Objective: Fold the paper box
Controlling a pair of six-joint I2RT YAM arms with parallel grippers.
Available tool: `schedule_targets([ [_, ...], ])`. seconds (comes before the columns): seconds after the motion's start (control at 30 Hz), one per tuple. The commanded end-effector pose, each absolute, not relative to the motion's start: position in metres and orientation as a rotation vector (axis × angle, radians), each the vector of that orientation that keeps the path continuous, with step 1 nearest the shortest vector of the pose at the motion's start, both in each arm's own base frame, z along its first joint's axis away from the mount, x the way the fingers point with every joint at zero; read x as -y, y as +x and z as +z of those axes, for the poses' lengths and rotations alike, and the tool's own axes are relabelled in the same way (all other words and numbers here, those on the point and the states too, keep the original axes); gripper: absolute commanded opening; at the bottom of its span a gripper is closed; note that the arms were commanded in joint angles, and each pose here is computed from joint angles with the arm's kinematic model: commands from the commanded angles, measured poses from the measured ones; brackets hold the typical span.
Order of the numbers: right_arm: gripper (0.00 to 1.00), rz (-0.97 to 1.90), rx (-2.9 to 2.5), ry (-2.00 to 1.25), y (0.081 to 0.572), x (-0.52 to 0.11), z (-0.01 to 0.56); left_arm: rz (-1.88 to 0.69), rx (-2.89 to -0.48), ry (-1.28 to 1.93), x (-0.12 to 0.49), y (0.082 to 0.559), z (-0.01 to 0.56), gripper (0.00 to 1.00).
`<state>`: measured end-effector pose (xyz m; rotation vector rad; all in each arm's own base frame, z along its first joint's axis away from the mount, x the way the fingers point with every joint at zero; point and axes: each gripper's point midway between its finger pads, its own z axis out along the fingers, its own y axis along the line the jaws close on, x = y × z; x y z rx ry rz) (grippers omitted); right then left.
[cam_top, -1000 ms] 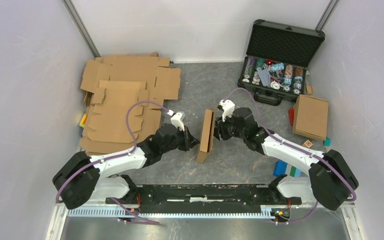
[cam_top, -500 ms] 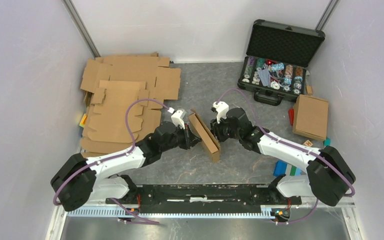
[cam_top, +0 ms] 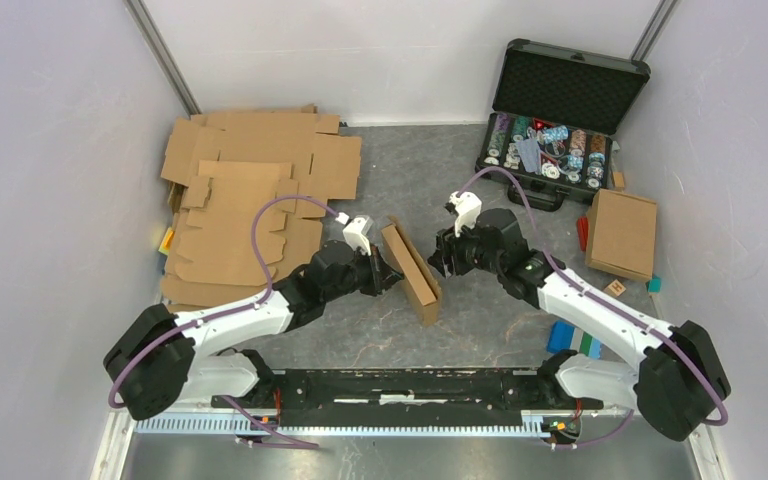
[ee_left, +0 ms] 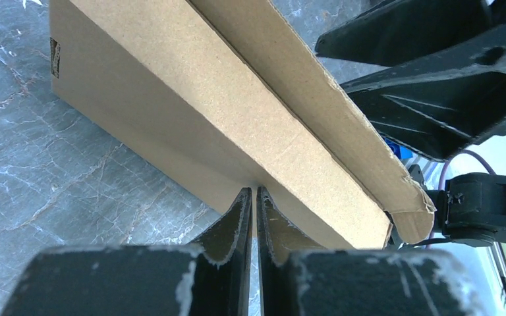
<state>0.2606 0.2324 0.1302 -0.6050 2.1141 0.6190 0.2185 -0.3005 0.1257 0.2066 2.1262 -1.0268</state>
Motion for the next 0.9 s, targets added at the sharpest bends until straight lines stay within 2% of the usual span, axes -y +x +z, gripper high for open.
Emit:
schedule_targets([
  [0.0, 0.60, 0.753, -1.983, -0.609, 0.262, -0.248, 0.174, -1.017, -2.074, 0.199, 0.305, 0.230, 0.141, 0.12],
  [0.4, 0.78, 0.931, -1.913, -0.633, 0.246, -0.266, 0.189, -1.040, -2.076, 0.196, 0.311, 0.231, 0.139, 0.13],
  [0.7, 0.86, 0.889, -1.975, -0.656, 0.245, -0.262, 0.174, -1.074, -2.073, 0.209, 0.321, 0.234, 0.142, 0.12],
  [0.8, 0.94, 0.892, -1.996, -0.706, 0.236, -0.265, 0.168, -1.086, -2.073, 0.211, 0.325, 0.235, 0.142, 0.12],
  [0.87, 0.96, 0.829, -2.015, -0.737, 0.233, -0.264, 0.164, -1.090, -2.075, 0.210, 0.327, 0.235, 0.141, 0.12],
])
